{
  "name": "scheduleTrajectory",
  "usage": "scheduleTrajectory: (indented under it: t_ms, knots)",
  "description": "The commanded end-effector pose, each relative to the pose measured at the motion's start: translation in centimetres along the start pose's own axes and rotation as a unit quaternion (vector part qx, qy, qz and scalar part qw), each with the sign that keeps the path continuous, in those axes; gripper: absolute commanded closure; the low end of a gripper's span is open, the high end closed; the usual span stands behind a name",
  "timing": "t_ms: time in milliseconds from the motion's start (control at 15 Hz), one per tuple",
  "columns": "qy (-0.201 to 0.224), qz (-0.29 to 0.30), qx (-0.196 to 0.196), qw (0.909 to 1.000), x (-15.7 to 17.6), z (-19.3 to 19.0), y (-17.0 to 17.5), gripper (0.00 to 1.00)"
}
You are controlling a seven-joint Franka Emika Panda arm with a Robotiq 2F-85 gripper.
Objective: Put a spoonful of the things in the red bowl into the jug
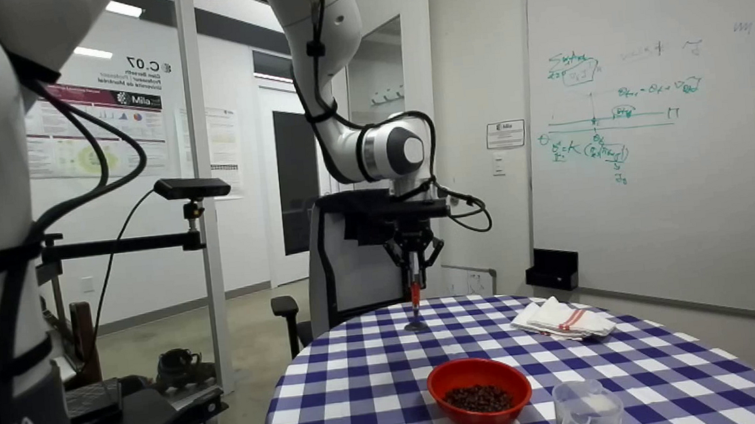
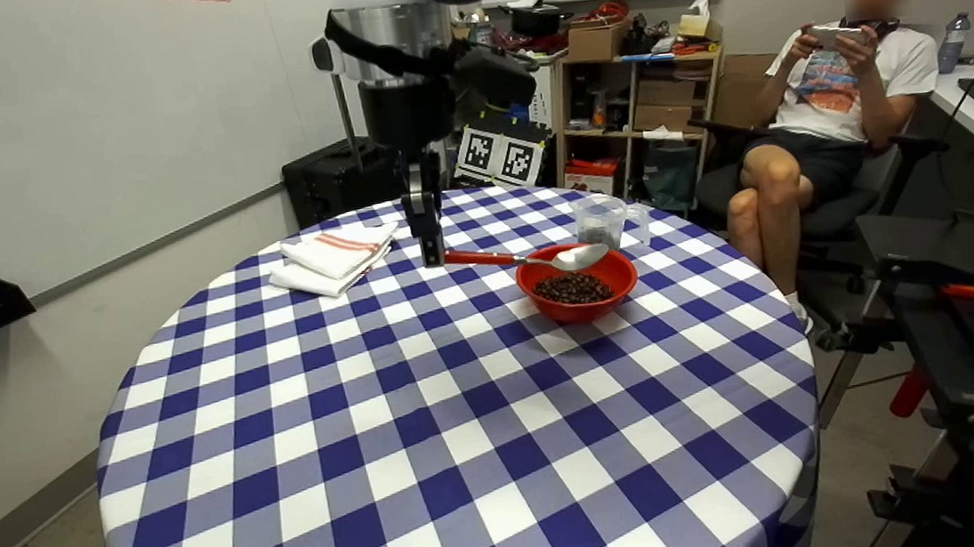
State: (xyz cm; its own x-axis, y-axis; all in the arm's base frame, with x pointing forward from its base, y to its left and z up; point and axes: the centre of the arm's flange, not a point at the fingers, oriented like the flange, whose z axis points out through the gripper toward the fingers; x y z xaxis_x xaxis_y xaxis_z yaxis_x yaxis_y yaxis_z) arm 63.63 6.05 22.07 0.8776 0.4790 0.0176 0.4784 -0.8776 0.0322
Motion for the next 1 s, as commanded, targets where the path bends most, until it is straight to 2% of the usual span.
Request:
scheduleTrajectory:
  t_ms: [0,467,933]
  knots:
    - [0.02,-0.042,0.004,0.9989,-2.1,-2.5,1.4,0.95]
    - [0.058,-0.117,0.037,0.9907,-4.9,-2.6,4.4,0.95]
    - [0.081,-0.15,0.067,0.983,-7.1,-0.5,6.5,0.95]
